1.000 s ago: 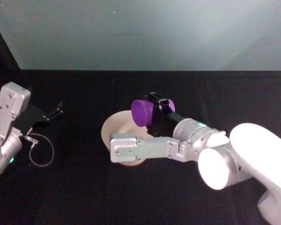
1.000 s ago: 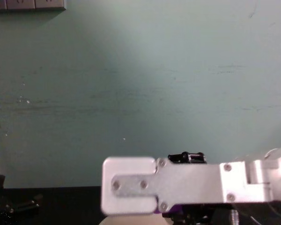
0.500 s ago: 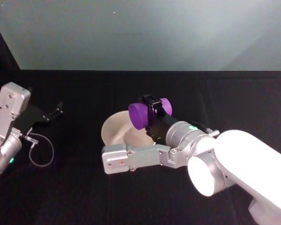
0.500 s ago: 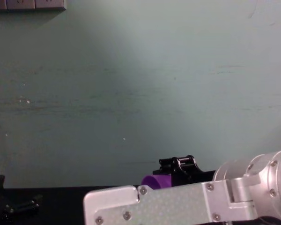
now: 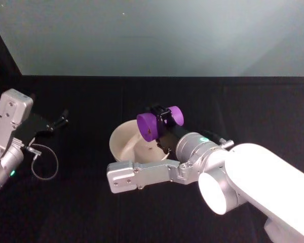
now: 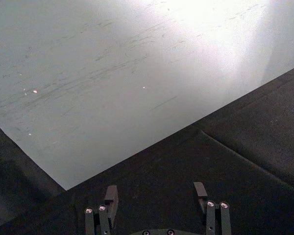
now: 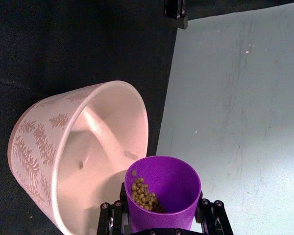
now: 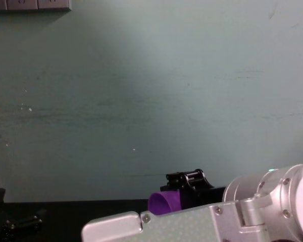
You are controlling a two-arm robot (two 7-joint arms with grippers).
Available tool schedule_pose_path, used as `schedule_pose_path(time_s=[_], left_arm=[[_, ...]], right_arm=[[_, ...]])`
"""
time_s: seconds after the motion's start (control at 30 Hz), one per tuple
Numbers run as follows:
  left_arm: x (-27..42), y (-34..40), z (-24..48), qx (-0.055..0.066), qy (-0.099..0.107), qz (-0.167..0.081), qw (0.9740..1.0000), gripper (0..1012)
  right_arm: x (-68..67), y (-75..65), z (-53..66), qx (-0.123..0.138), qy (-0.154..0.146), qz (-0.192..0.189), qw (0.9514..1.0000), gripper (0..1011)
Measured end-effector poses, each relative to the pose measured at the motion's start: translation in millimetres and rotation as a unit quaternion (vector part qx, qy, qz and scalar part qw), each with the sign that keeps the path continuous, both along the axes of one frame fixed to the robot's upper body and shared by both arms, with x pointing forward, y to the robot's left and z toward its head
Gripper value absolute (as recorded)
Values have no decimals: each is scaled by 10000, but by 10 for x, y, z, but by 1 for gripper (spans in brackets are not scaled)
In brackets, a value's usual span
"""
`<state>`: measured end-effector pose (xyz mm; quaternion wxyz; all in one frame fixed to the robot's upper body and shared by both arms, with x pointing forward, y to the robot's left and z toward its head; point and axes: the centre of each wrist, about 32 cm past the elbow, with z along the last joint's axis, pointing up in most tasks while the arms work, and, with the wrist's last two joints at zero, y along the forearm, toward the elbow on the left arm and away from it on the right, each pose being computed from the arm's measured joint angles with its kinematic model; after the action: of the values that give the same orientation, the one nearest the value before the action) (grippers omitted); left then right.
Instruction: Pick up the cup and pour the mung beans from the cup into the bowl.
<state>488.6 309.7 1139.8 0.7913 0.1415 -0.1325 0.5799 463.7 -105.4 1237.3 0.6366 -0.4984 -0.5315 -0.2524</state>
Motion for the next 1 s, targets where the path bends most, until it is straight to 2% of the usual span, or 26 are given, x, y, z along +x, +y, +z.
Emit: schedule_pose_path(time_s=[1.0], left_arm=[[0, 0, 0, 0, 0, 0, 10000, 1000]], right_arm=[[-50, 65, -32, -222, -153, 35, 9996, 726]])
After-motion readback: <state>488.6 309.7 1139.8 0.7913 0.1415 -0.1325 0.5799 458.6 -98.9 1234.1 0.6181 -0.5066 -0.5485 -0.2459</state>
